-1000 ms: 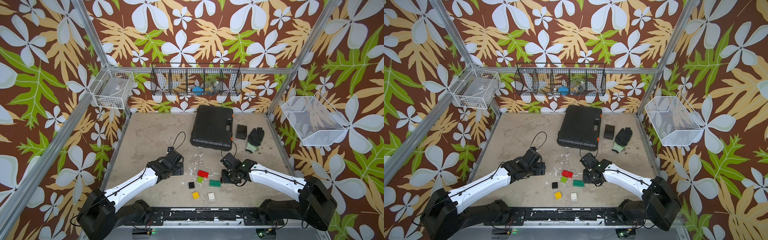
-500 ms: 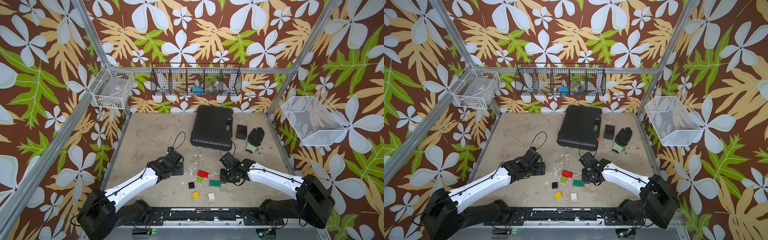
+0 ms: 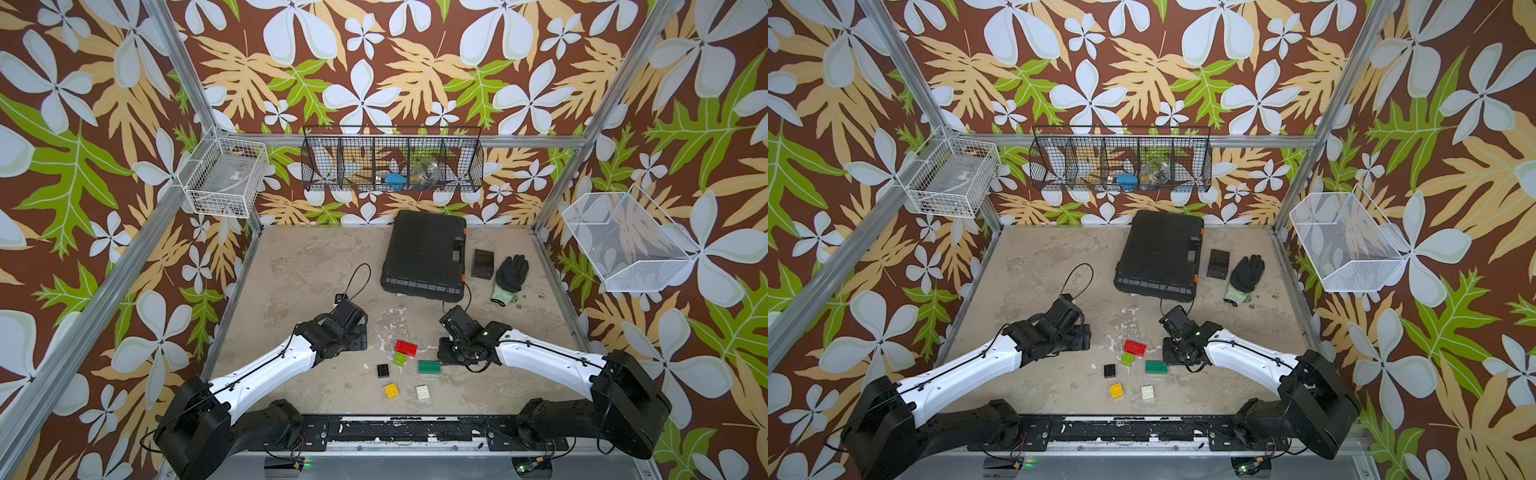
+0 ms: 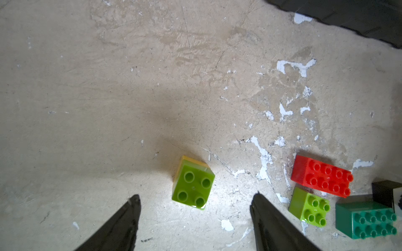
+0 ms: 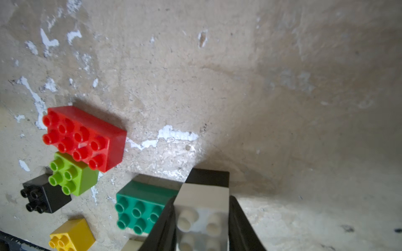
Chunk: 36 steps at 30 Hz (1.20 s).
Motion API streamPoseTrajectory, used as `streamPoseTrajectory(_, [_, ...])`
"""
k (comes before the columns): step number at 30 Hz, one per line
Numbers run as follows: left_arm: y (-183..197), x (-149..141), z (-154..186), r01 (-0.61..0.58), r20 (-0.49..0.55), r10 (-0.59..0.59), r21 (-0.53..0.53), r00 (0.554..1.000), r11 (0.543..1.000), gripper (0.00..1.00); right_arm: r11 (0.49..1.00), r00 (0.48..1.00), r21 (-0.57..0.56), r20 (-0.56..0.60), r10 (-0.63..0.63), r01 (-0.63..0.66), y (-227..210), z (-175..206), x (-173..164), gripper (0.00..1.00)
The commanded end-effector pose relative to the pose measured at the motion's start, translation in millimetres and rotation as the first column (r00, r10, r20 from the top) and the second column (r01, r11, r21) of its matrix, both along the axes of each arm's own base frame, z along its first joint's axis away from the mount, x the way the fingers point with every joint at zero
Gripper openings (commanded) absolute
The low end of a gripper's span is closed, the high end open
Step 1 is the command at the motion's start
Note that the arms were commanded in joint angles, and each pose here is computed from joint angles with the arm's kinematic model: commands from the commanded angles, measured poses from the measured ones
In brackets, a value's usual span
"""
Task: Assemble a giraffe with lego
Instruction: Assemble the lego brick with the lego brick.
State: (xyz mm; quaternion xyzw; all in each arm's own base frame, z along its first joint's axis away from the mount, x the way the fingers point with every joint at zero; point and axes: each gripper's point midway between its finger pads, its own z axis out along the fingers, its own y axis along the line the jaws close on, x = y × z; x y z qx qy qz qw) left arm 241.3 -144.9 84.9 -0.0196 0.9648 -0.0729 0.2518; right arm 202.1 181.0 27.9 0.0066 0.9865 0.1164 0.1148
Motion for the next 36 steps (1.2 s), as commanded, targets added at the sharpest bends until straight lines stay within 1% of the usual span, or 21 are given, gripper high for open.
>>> streamPoseTrajectory(1, [1,-1,0,-0.001,-0.006,0.001,0.006,1.000,1.000,0.83,0.988,0.993,-0.149,-0.116,0.010,-0.027,-34,-30,-30,0.17])
streamPoseTrajectory(8, [0,0,2,0.000,-0.001,0.000,0.005,1.000,1.000,0.83,0.957,0.989,-0.273,-0.140,0.057,-0.094,-49,-44,-26,0.17])
streamPoseTrajectory(13, [0,4,12,-0.007,0.014,0.007,0.002,1.000,1.000,0.84,0.957,0.991,-0.269,-0.111,0.081,-0.108,-40,-36,-12,0.21])
streamPoseTrajectory(16, [-2,5,21,-0.008,0.026,0.008,-0.009,1.000,1.000,0.88,0.961,0.993,-0.255,-0.076,0.089,-0.106,-34,-23,-2,0.26])
streamPoseTrajectory(19, [-5,6,29,-0.006,0.032,0.007,-0.032,0.999,0.999,0.90,0.968,0.996,-0.232,-0.036,0.087,-0.093,-29,-9,4,0.37])
streamPoseTrajectory(20, [-6,6,32,-0.004,0.034,0.005,-0.039,0.999,0.999,0.90,0.972,0.996,-0.219,-0.019,0.084,-0.086,-27,-3,7,0.43])
streamPoseTrajectory(21, [-7,6,34,-0.003,0.034,0.004,-0.046,0.999,0.999,0.91,0.975,0.997,-0.207,0.002,0.083,-0.080,-24,5,10,0.50])
streamPoseTrajectory(24, [-10,6,39,0.001,0.033,0.001,-0.060,0.999,0.998,0.92,0.985,0.995,-0.163,0.073,0.074,-0.061,-14,30,26,0.65])
streamPoseTrajectory(27, [-11,7,44,0.010,0.034,-0.008,-0.061,0.999,0.998,0.94,0.990,0.990,-0.130,0.124,0.070,-0.054,-4,50,40,0.75])
streamPoseTrajectory(30, [-17,7,50,0.035,0.025,-0.033,-0.075,0.999,0.997,0.95,0.994,0.987,-0.100,0.147,0.065,-0.051,3,63,46,0.82])
streamPoseTrajectory(32, [-25,5,54,0.060,0.020,-0.059,-0.096,0.998,0.994,0.96,0.996,0.987,-0.080,0.148,0.055,-0.043,2,67,44,0.84])
streamPoseTrajectory(36, [-56,-4,55,0.143,0.001,-0.143,-0.110,0.990,0.984,0.96,0.999,0.990,-0.032,0.142,0.020,-0.015,-19,71,21,0.88])
